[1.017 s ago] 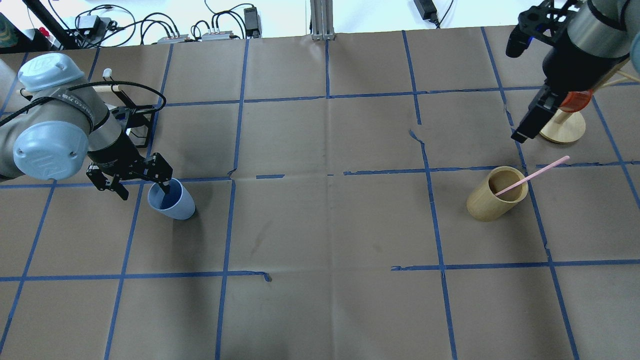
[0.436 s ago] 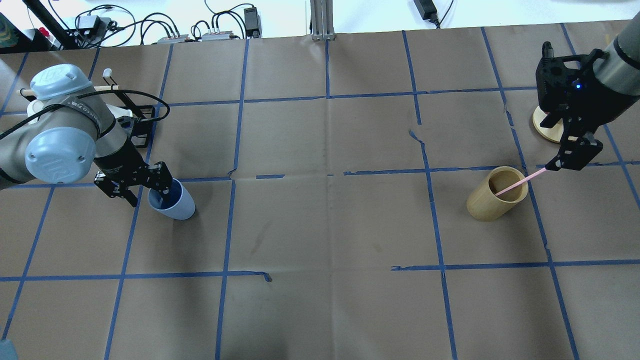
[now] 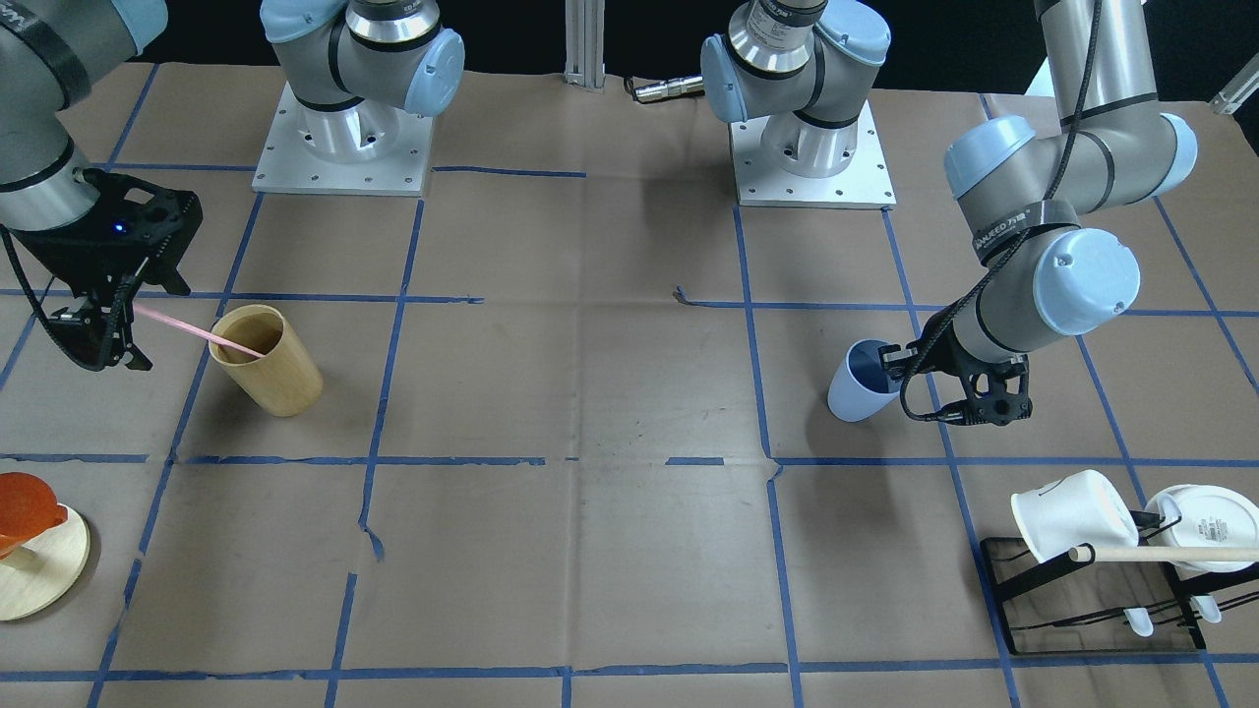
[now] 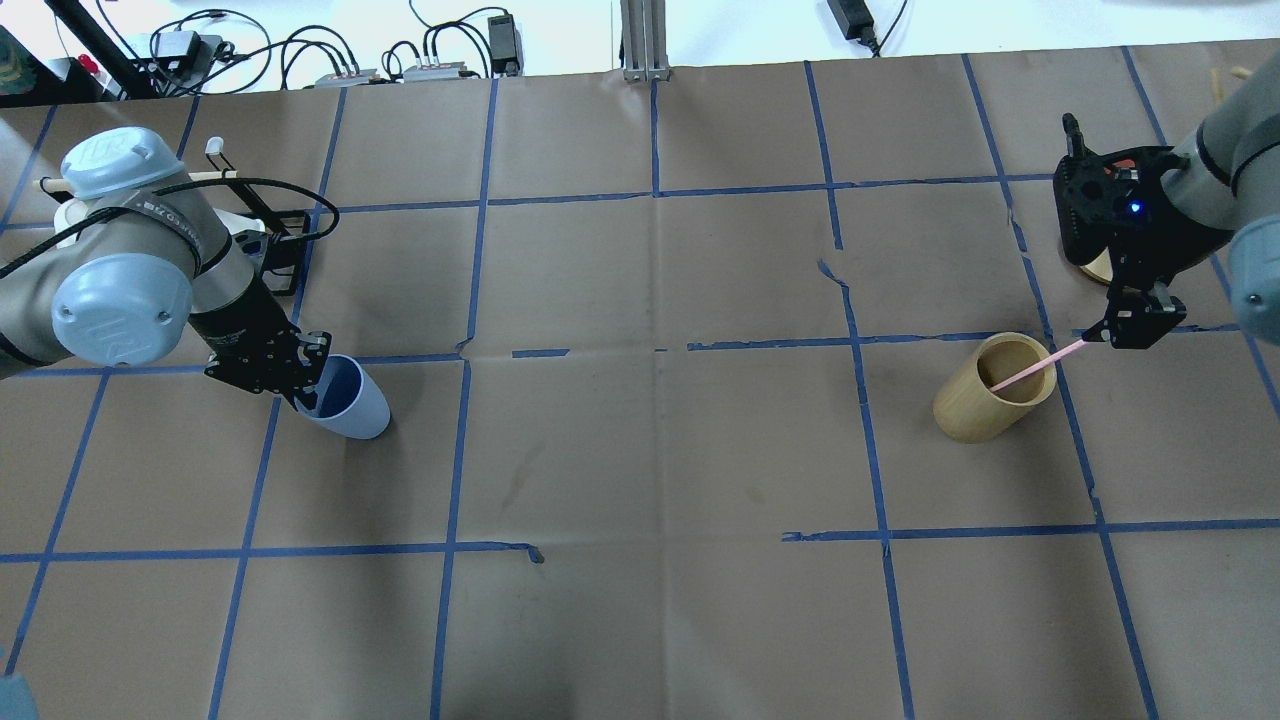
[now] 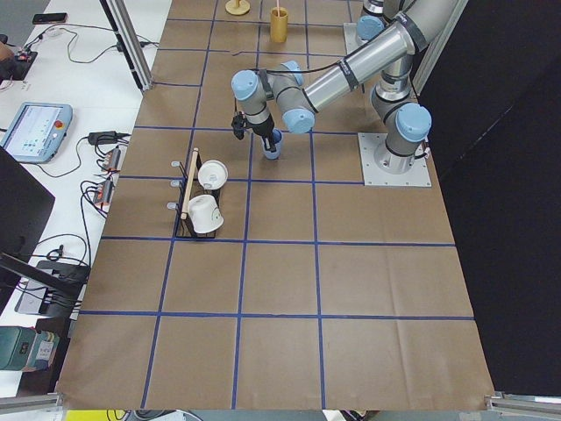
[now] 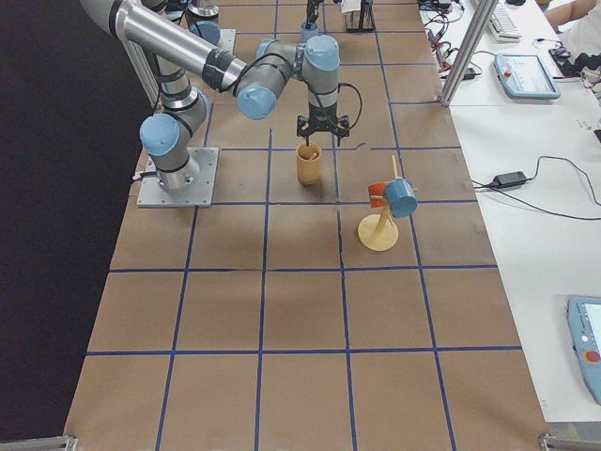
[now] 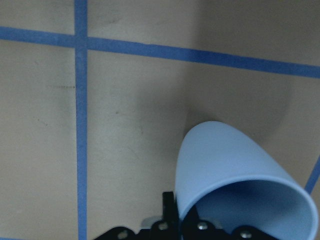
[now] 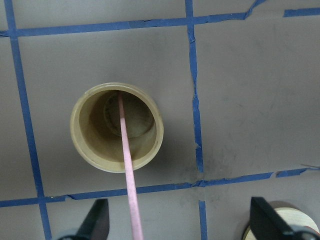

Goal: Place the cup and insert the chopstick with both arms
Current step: 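Grasp the blue cup rim with the left gripper while the right grasps the chopstick, then carry the blue cup to the table center with the left gripper and set it down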

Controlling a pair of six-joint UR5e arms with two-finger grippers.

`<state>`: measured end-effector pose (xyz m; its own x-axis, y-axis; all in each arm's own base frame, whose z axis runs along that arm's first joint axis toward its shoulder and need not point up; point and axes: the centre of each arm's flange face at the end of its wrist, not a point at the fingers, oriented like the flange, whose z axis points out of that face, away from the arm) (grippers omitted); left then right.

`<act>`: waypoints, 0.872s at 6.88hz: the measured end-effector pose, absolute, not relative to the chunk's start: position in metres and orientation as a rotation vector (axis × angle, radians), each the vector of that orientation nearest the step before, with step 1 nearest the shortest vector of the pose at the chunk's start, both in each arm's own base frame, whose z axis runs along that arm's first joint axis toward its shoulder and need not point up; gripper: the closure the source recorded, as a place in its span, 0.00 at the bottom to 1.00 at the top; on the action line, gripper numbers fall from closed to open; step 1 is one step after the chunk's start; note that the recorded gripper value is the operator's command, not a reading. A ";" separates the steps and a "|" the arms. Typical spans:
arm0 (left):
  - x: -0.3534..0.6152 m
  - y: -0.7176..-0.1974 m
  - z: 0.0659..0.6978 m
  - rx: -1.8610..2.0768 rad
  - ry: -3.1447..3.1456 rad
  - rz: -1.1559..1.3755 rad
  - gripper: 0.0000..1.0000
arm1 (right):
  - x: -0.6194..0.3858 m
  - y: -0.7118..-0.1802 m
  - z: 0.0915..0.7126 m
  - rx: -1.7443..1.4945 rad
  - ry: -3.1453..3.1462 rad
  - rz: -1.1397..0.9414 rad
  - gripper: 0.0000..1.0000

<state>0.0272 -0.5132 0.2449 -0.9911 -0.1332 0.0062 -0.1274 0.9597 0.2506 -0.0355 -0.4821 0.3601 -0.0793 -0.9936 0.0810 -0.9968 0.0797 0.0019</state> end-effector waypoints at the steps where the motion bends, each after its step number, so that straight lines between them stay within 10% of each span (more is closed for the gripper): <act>1: 0.023 -0.517 0.251 0.210 -3.090 -0.371 1.00 | -0.037 -0.479 0.353 2.084 -2.270 0.073 0.00; 3: -0.023 -0.537 0.275 0.268 -3.069 -0.271 1.00 | -0.051 -0.472 0.341 2.064 -2.316 0.047 0.01; 6: -0.167 -0.554 0.305 0.330 -3.035 -0.179 1.00 | -0.072 -0.464 0.334 2.020 -2.363 -0.018 0.43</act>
<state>-0.1671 -0.5541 0.3046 -0.9733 -0.2186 0.0697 -0.2089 0.9699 0.1248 -0.0715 -0.4640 0.3336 -0.1551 -0.9877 0.0176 -0.9874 0.1555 0.0298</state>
